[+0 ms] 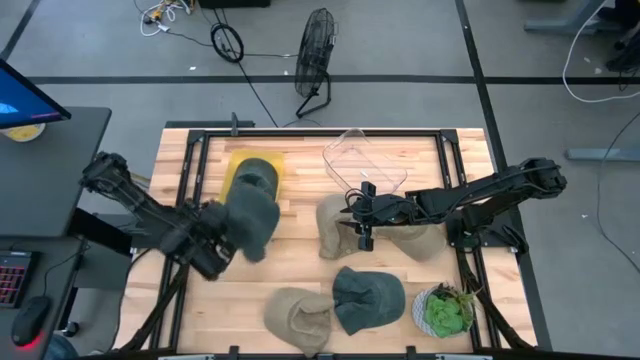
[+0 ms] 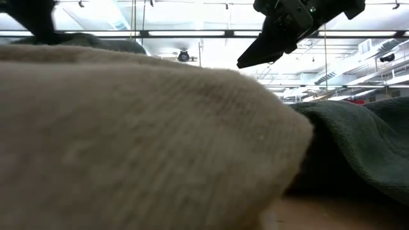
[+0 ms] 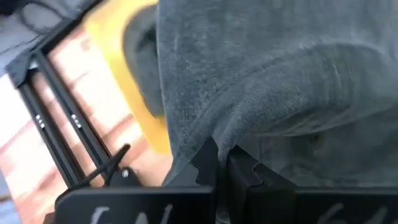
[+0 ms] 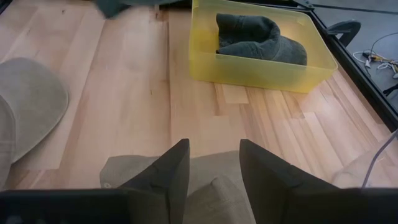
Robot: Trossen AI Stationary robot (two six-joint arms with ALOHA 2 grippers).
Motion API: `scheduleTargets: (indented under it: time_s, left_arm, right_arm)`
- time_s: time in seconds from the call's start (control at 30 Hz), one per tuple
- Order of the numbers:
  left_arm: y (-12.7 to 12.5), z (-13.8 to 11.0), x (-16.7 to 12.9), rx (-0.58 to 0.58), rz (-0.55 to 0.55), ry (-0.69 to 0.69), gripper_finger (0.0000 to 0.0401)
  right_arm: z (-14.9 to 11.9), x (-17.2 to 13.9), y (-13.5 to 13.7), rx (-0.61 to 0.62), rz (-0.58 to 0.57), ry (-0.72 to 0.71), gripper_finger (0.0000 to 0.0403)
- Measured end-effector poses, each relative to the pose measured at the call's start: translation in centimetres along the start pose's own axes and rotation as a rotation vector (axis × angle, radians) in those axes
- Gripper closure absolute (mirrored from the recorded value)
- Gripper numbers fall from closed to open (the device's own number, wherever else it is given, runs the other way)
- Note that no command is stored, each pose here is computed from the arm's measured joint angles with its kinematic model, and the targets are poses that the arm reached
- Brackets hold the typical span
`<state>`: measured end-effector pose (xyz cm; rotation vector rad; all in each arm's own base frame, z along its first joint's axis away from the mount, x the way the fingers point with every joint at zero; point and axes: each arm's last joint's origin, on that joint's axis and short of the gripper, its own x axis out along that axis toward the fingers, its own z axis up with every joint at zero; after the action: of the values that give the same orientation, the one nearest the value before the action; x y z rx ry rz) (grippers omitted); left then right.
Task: Pick & Place hat
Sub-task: Put the left black cap into the yellow bin
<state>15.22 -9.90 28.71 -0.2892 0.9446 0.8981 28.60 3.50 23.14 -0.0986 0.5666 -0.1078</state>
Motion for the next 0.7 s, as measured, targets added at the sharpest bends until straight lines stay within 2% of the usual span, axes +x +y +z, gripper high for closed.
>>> scheduleTargets:
  time_s: [0.2,0.33,0.5,0.7]
  left_arm:
    - [0.7,2.9,2.0,-0.148,0.115,-0.055,0.0392]
    - [1.6,4.9,3.5,-0.130,0.213,-0.074,0.0392]
    - [3.0,6.9,5.3,-0.195,0.309,-0.030,0.0392]
    - [3.5,8.7,7.3,-0.226,0.340,0.002,0.0392]
  right_arm:
    - [0.0,0.0,0.0,0.000,0.000,-0.003,0.0256]
    - [0.0,0.0,0.0,0.000,0.000,-0.003,0.0256]
    - [0.0,0.0,0.0,0.000,0.000,-0.003,0.0256]
    - [0.0,0.0,0.0,0.000,0.001,-0.003,0.0256]
